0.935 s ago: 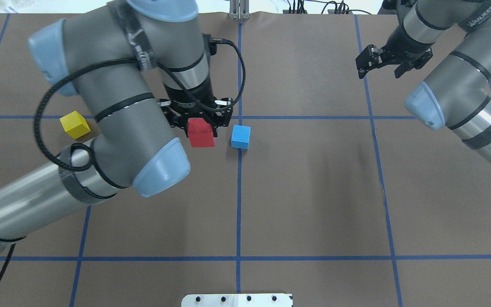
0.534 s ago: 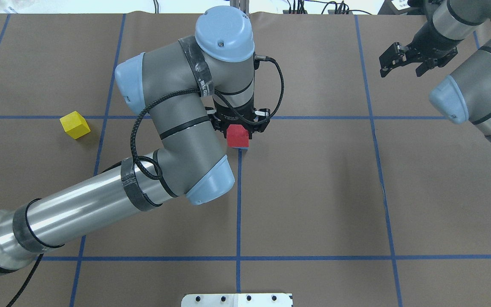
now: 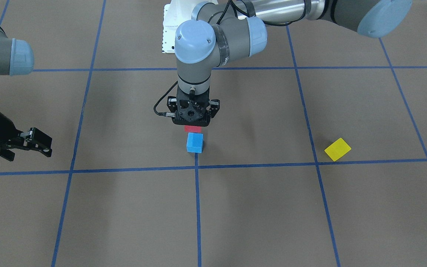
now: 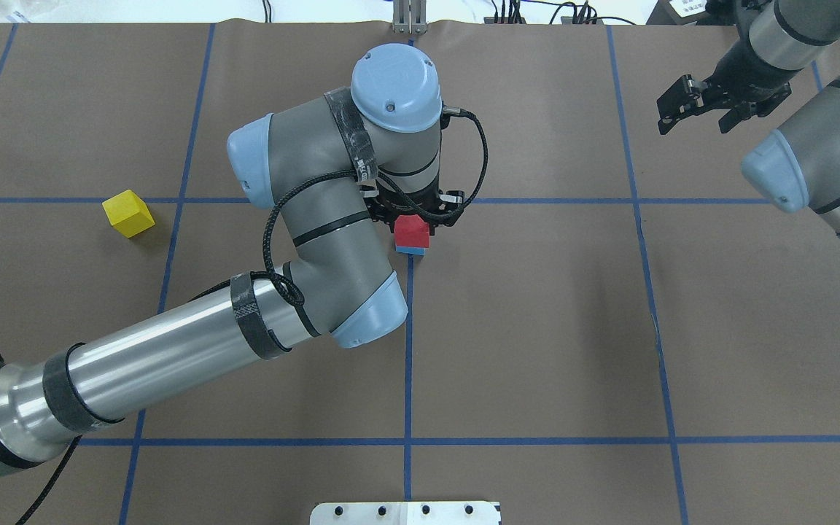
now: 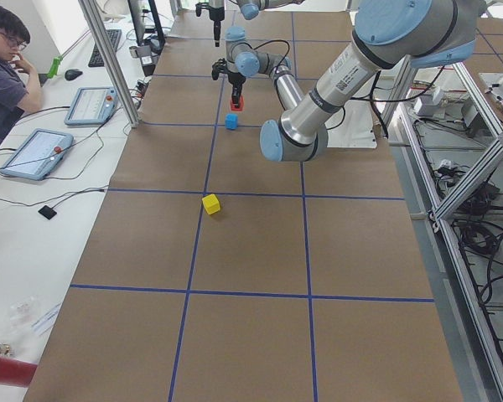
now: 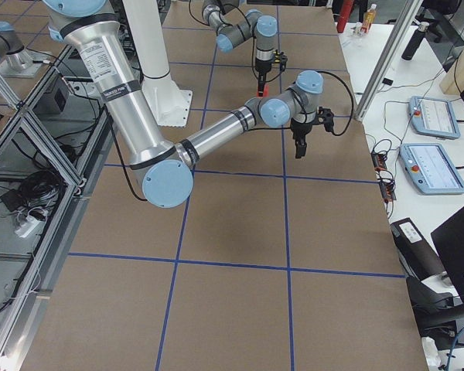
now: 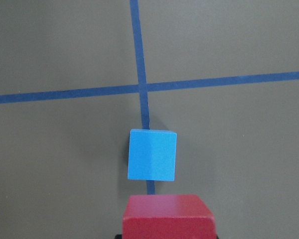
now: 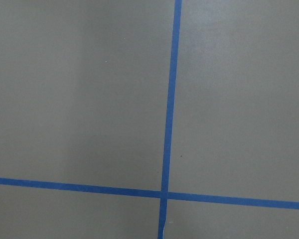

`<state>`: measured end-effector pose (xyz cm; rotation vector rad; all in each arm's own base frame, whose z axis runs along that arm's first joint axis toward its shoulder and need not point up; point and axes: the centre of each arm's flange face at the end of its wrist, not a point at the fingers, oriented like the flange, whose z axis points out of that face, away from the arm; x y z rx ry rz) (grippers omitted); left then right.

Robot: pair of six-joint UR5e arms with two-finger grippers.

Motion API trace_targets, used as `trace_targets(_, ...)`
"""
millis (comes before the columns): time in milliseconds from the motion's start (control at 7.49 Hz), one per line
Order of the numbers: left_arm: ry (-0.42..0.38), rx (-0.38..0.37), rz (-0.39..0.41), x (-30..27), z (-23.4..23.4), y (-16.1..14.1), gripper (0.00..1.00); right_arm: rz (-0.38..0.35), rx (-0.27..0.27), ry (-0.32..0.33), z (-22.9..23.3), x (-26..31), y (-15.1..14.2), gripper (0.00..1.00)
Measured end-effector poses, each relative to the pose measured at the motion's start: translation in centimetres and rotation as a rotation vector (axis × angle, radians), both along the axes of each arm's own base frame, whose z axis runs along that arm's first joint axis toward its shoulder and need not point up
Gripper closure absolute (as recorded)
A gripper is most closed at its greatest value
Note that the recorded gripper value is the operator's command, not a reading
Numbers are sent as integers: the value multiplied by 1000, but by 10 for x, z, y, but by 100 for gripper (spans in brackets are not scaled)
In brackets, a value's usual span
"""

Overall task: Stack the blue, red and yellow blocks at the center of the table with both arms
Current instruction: 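Lower the red cube onto the blue cube and open the left gripper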

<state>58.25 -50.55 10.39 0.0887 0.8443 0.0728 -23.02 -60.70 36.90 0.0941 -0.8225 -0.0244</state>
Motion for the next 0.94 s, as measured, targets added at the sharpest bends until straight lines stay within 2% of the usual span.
trace_targets(935, -11, 23, -2, 24, 23, -18, 100, -1, 0, 1, 0, -2, 0, 1)
